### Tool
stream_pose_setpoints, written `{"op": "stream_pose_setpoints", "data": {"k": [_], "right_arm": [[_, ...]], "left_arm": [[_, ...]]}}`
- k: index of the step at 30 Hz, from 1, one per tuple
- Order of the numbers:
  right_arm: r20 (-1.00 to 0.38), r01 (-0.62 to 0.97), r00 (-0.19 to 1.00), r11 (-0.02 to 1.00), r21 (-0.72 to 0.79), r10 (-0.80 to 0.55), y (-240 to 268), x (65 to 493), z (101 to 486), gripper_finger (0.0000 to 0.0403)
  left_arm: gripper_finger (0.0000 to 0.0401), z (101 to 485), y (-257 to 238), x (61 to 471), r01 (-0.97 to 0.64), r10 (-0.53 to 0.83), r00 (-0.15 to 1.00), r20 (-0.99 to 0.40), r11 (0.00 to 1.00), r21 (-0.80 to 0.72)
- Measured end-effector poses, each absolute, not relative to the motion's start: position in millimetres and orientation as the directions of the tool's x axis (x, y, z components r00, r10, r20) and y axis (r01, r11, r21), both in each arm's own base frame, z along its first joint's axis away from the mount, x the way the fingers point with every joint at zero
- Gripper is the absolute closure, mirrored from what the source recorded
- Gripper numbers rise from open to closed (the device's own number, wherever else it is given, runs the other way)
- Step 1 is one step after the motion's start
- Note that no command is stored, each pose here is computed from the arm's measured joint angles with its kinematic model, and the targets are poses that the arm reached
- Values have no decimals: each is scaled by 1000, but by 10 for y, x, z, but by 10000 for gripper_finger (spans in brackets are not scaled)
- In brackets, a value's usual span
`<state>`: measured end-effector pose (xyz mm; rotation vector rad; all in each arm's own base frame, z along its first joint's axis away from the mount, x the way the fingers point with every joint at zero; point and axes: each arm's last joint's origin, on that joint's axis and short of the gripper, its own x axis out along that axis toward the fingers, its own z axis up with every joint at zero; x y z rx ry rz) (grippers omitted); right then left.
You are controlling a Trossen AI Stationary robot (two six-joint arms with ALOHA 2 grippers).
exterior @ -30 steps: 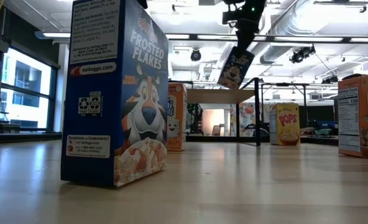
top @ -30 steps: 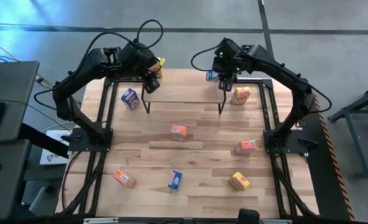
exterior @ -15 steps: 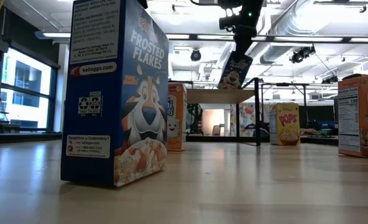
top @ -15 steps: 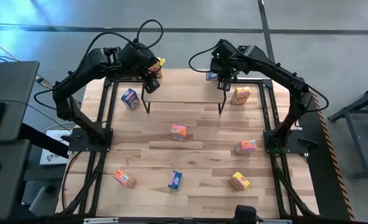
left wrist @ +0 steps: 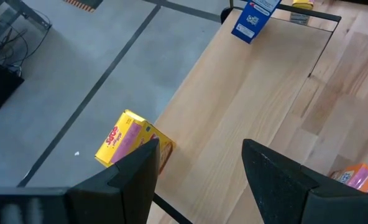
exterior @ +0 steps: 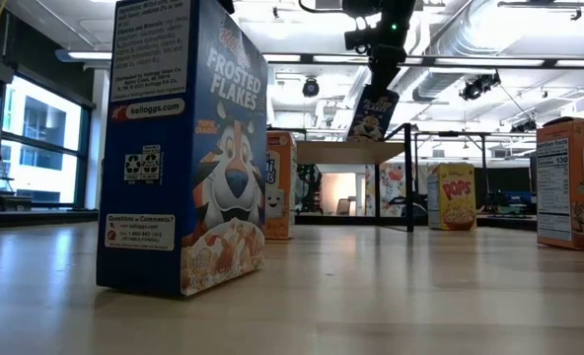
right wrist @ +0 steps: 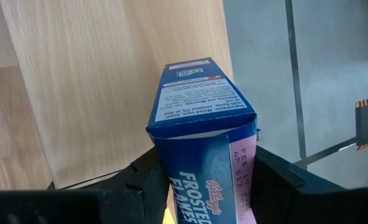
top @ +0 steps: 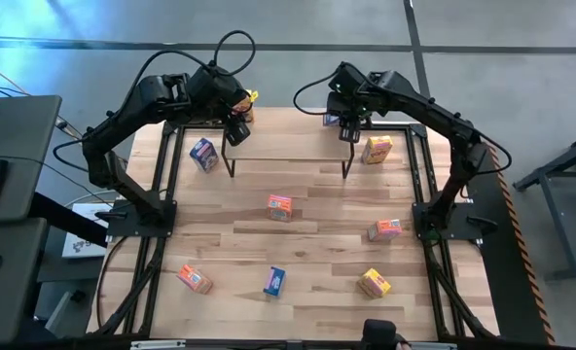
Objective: Stack cereal on shelf
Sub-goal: Put the middle right blue cereal box on the shelf
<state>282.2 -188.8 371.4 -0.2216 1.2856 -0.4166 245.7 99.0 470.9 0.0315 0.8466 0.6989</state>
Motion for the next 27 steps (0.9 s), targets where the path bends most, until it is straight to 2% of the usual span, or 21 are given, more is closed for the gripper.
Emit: {"op": "stream_pose_setpoints", "data": {"k": [27], "right_arm": [[-881,163,214,904,-395,-423,-1893,2824,3703,233]], "left_arm": [[181,4713,991,2460,-556,579,459,-674,779,291]]}}
